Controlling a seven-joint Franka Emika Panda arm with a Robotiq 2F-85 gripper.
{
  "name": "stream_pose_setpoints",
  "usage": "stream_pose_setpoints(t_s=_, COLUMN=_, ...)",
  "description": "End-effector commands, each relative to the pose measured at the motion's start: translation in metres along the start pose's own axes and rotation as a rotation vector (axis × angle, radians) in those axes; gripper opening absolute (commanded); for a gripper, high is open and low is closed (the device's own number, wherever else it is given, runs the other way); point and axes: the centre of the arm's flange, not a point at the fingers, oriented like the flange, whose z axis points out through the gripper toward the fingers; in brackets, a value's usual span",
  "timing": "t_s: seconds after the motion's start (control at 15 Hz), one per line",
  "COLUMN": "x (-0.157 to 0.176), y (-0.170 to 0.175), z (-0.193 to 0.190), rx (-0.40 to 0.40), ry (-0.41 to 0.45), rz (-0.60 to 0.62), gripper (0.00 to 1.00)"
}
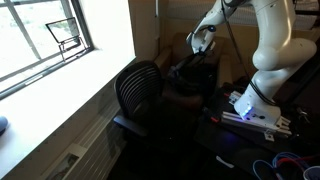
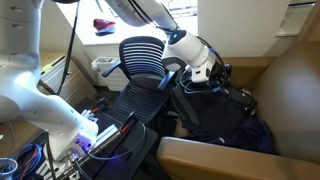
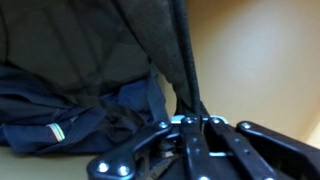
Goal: Move the clothes on the black chair to the brown chair and then move the bag from the brown chair to the black
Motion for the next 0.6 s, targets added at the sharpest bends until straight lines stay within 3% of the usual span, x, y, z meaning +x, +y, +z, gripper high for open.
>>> stream_pose_setpoints(t_s=0.0, x=-0.011, y=-0.011, z=-0.011, rx=0.025, ry=-0.024, rz=0.033, gripper=0.07)
stream_pose_setpoints(t_s=0.13, x=-0.027, y=-0.031, z=-0.029, rx=0.062, ry=-0.055, rz=0.070, gripper=0.07)
stream_pose_setpoints(t_s=0.2, x=-0.030, y=-0.034, z=-0.032, rx=0.068, ry=-0.060, rz=0.075, gripper=0.02)
stream_pose_setpoints(t_s=0.4, x=-0.012, y=-0.067, z=-0.062, rx=0.201, ry=0.004, rz=0.179, gripper=0.02)
stream_pose_setpoints(t_s=0.53, x=0.006, y=-0.110, z=-0.097, rx=0.286, ry=0.021, rz=0.212, gripper=0.02)
